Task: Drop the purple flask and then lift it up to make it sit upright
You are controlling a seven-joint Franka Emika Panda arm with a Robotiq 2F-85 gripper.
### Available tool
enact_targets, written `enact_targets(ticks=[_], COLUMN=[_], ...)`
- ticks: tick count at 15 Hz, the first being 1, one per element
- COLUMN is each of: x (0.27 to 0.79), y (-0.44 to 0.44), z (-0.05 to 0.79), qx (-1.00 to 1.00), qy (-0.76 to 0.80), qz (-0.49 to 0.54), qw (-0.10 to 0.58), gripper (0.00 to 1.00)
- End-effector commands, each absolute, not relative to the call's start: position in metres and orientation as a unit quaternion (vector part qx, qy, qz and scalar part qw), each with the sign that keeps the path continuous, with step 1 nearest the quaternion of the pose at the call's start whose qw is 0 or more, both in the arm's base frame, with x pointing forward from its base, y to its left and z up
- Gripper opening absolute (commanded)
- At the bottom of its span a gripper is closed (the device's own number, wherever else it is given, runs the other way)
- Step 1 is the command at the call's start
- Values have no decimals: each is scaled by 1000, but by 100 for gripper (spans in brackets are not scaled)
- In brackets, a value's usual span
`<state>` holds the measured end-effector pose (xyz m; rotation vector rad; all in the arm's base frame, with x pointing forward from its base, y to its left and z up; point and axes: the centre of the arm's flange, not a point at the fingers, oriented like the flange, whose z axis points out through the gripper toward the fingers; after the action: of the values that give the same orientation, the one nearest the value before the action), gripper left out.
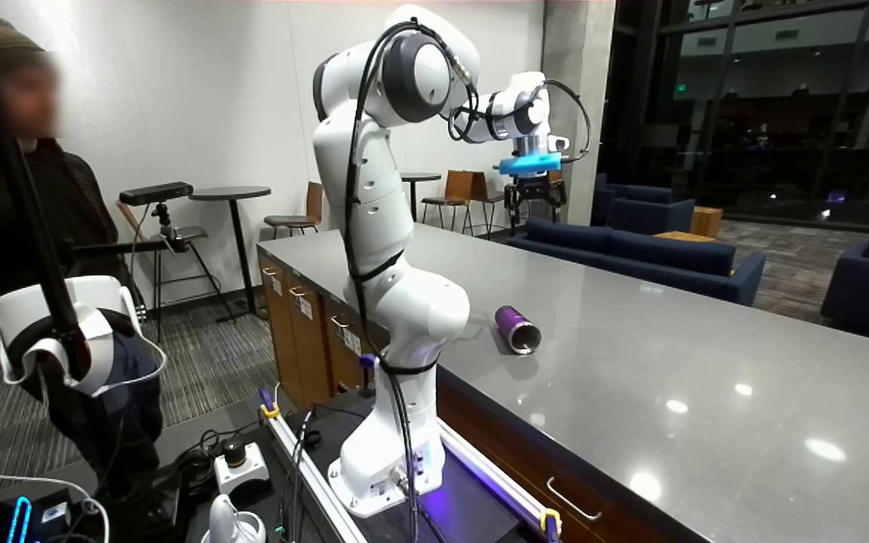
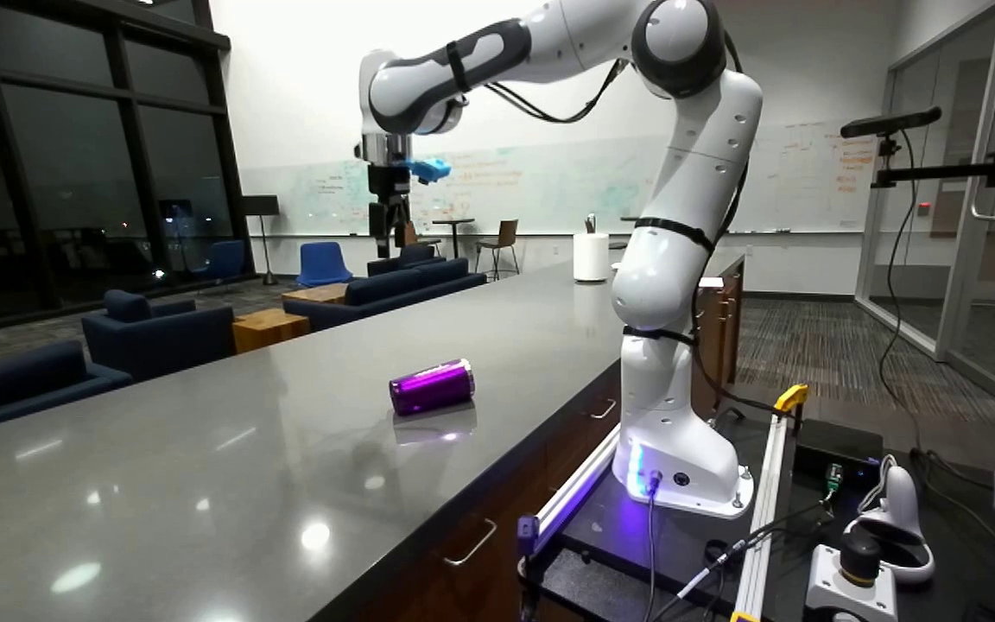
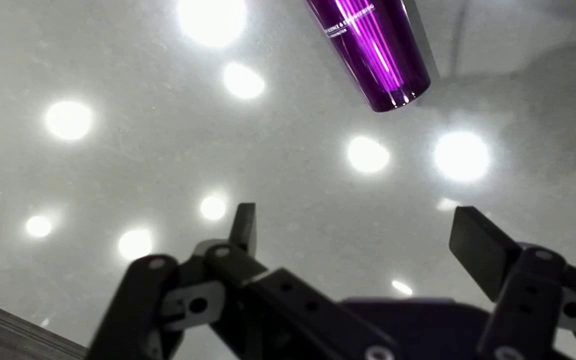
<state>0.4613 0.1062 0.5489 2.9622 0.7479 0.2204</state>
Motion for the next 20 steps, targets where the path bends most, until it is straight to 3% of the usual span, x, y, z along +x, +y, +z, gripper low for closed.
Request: enact_targets(ticks=[1, 8, 12, 16, 20], x=[451, 439, 422, 406, 372], y=[134, 248, 266, 252, 225], z=[548, 544, 551, 527, 476], qx=[965, 974, 974, 967, 962], qy=[248, 134, 40, -61, -167], qz=[88, 127, 123, 110, 98], qw=[8, -128, -184, -221, -194], gripper=[100, 100, 100, 100, 100])
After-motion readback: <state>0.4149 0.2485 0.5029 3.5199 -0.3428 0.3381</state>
